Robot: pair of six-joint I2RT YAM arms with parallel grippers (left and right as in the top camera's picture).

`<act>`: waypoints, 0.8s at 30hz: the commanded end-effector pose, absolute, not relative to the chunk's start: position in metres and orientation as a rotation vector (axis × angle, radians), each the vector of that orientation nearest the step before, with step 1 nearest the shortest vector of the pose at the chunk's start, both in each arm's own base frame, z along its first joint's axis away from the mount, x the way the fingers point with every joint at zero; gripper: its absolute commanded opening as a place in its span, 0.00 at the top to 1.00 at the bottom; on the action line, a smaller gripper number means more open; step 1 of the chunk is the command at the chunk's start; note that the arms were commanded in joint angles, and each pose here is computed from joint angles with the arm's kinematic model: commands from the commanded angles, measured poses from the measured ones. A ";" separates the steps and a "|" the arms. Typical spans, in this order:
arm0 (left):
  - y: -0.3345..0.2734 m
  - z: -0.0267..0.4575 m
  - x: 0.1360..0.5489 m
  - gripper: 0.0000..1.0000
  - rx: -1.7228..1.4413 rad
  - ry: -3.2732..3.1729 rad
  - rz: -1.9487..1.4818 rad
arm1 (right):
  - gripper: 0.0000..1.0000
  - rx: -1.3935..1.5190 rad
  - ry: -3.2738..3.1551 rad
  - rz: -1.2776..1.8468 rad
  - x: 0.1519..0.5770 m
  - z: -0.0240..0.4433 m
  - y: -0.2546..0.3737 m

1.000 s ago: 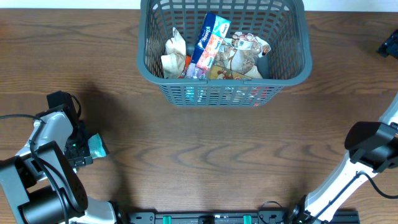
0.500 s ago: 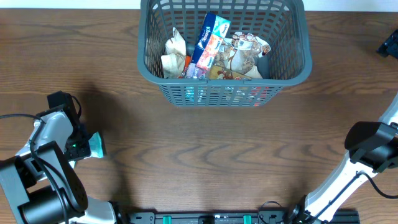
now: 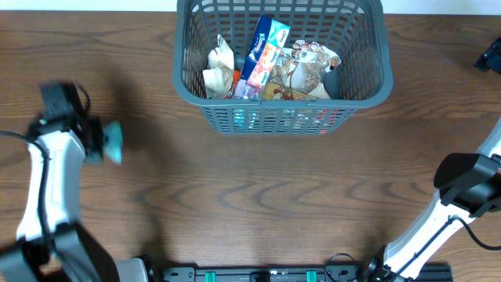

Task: Pack container
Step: 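Grasp the mint-green bar with the left gripper and lift it, then carry the green bar over the basket and release it inside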

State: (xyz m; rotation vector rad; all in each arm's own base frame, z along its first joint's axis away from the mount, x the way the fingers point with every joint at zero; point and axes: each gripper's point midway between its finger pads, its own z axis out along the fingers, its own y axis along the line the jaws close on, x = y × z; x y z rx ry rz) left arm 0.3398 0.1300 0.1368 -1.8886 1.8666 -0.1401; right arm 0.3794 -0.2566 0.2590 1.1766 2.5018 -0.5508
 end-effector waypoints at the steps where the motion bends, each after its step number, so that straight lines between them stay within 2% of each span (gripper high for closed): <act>1: 0.115 0.261 0.380 0.94 -1.468 1.820 -0.274 | 0.01 1.196 2.480 -0.562 0.376 0.264 -0.258; 5: 0.077 0.405 0.408 0.94 -1.056 1.668 -0.397 | 0.01 1.196 2.480 -0.562 0.376 0.264 -0.258; 8: 0.041 0.472 0.413 0.94 -0.855 1.580 -0.472 | 0.01 1.196 2.480 -0.562 0.376 0.264 -0.258; 12: -0.033 0.529 0.420 0.94 -0.541 1.520 -0.599 | 0.01 1.196 2.480 -0.562 0.376 0.264 -0.258; 16: -0.116 0.536 0.426 0.94 -0.264 1.541 -0.720 | 0.01 1.196 2.480 -0.562 0.376 0.264 -0.258; 24: -0.233 0.467 0.444 0.94 0.002 1.729 -0.763 | 0.01 1.196 2.480 -0.562 0.376 0.264 -0.258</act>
